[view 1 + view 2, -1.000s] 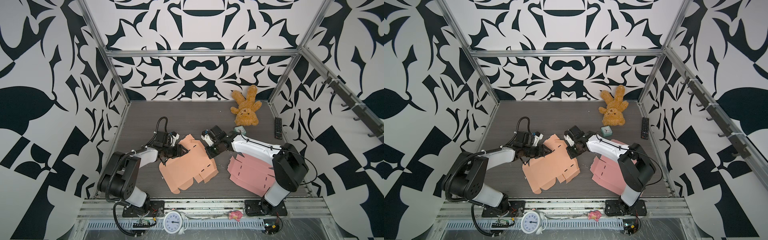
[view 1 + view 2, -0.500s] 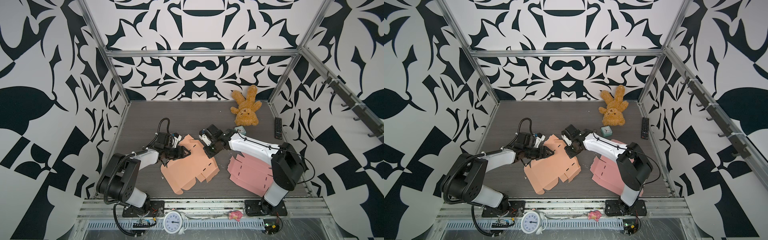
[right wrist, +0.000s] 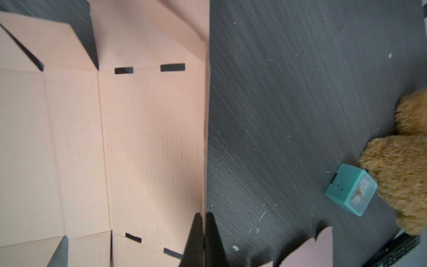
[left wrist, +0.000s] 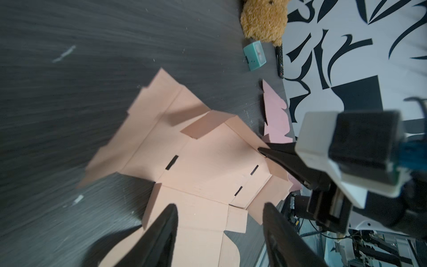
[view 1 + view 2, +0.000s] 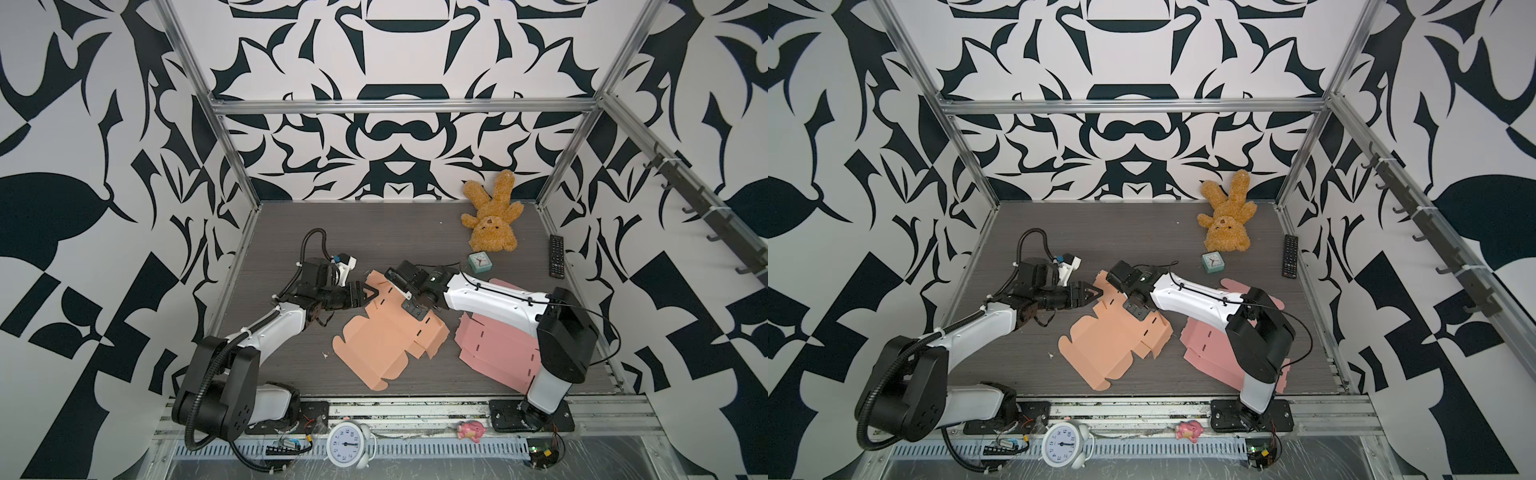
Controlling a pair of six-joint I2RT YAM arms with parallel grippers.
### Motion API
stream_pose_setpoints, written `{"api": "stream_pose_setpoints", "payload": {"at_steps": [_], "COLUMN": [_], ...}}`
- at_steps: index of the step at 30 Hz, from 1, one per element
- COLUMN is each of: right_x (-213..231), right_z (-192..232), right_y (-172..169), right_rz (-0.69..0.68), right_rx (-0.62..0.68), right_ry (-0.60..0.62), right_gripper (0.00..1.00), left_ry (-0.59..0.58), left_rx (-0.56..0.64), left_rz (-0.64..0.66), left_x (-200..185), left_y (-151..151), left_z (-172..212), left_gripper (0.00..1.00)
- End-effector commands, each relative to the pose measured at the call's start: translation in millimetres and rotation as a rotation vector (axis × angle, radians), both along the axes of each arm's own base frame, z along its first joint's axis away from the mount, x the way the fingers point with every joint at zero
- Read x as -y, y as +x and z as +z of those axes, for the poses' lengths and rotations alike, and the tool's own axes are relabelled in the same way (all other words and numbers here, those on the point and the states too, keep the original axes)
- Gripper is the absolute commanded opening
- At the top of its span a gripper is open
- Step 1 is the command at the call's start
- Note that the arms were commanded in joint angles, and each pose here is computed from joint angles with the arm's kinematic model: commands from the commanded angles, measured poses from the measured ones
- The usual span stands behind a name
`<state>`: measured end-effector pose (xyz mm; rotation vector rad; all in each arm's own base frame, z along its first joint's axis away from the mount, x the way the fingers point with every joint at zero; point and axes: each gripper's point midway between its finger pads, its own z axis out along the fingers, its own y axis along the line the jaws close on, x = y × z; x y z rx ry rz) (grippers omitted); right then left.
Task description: Fold the paper box
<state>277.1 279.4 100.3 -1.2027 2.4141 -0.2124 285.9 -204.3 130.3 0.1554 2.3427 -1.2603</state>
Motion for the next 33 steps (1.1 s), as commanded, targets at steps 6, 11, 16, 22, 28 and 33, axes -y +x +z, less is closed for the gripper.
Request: {"api": "stream_pose_setpoints", "payload": {"at_steps": [6,11,16,22,28,33], "right_x": [-13.4,-22.7,-33.0,-41.8,-46.0,-46.0], "right_z": [40.1,42.5,38.4,37.1,34.3,30.2], "right_y": [5.6,4.8,9.2,15.6,18.2,20.7], "right_rz": [0.138,0.196,0.232,0.262,0.301,0.323], "right_rx": [0.24,0.317,0.377,0.443,0.481,0.504], "right_ry": [-0.084,-0.132,-0.184,-0.193,-0.227,-0.265], "right_gripper": [0.0,0.0,0.0,0.0,0.0,0.0], "left_ry": [-0.082,0.058,0.029,0.035,-0.001,-0.007], "left_rx": [0.025,-0.014,-0.086,-0.121,-0.166,-0.186], "left_rz": [0.16,0.306,0.328,0.312,0.249,0.196], "left_x": [-39.2,-69.1,-77.5,-74.9,-61.5,-47.7], "left_y": [34.1,56.7,69.8,79.1,78.9,69.5], "left_z": [36.3,7.1,-17.6,-43.6,-59.2,-64.8], "left_gripper": [0.61,0.59,0.58,0.59,0.59,0.59]}}
